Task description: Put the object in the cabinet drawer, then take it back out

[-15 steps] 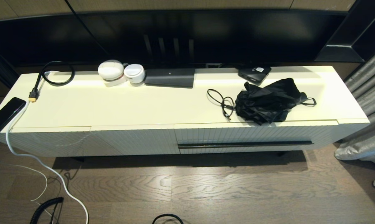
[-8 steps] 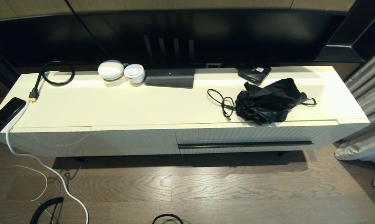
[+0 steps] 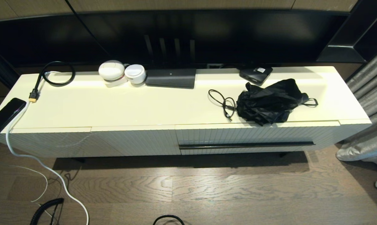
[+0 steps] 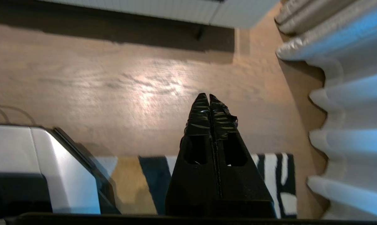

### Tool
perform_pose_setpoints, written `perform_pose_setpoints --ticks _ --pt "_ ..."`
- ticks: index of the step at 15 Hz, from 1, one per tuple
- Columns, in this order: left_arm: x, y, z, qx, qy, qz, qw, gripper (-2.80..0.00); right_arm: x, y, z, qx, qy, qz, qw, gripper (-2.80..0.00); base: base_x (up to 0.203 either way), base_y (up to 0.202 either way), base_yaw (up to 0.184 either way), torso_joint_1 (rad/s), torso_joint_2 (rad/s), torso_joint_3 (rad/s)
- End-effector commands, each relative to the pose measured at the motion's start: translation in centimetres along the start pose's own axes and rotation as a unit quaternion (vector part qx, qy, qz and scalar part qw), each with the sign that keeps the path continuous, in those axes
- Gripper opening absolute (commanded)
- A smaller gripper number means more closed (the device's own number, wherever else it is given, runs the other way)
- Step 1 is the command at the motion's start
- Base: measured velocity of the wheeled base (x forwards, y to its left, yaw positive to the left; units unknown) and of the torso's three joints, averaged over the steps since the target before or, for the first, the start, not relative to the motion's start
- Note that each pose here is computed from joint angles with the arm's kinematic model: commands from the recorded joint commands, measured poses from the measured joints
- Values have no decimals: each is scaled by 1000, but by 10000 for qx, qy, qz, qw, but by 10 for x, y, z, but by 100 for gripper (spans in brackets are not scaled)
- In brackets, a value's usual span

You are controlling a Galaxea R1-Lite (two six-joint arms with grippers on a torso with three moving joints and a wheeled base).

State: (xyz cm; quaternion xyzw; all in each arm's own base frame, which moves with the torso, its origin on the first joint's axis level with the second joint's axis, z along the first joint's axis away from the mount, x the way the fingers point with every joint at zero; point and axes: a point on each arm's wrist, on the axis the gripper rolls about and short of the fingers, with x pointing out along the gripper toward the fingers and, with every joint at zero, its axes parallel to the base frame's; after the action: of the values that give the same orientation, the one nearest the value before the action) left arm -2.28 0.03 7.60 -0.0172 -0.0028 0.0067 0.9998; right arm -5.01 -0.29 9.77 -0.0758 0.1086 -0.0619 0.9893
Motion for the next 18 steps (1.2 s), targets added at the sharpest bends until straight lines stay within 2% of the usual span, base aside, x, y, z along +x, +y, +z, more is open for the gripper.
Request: perform_pose_setpoints --ticks 1,4,5,7,10,12,18 --pt "0 0 0 -4 -4 5 10000 -280 4 1 -1 25 -221 56 9997 -280 0 0 0 0 0 0" --pt "0 0 0 -4 3 10 10000 -280 20 5 -7 81 -740 188 9970 -280 0 0 0 0 0 0" --pt "0 0 0 -4 -4 2 10000 -280 24 6 -6 109 -1105 268 9935 -280 0 0 0 0 0 0" --pt "0 0 0 -4 4 4 10000 -280 29 9 -9 121 -1430 535 9882 -280 0 0 0 0 0 0" --pt "0 0 0 -4 -3 9 10000 -280 30 10 -14 494 -1129 607 9905 -280 0 0 0 0 0 0" --pt "0 0 0 -4 -4 2 10000 -280 30 9 -14 642 -1144 570 9897 -280 0 0 0 0 0 0" --pt "0 0 0 -4 -3 8 10000 -280 30 9 -14 667 -1133 558 9897 -280 0 0 0 0 0 0"
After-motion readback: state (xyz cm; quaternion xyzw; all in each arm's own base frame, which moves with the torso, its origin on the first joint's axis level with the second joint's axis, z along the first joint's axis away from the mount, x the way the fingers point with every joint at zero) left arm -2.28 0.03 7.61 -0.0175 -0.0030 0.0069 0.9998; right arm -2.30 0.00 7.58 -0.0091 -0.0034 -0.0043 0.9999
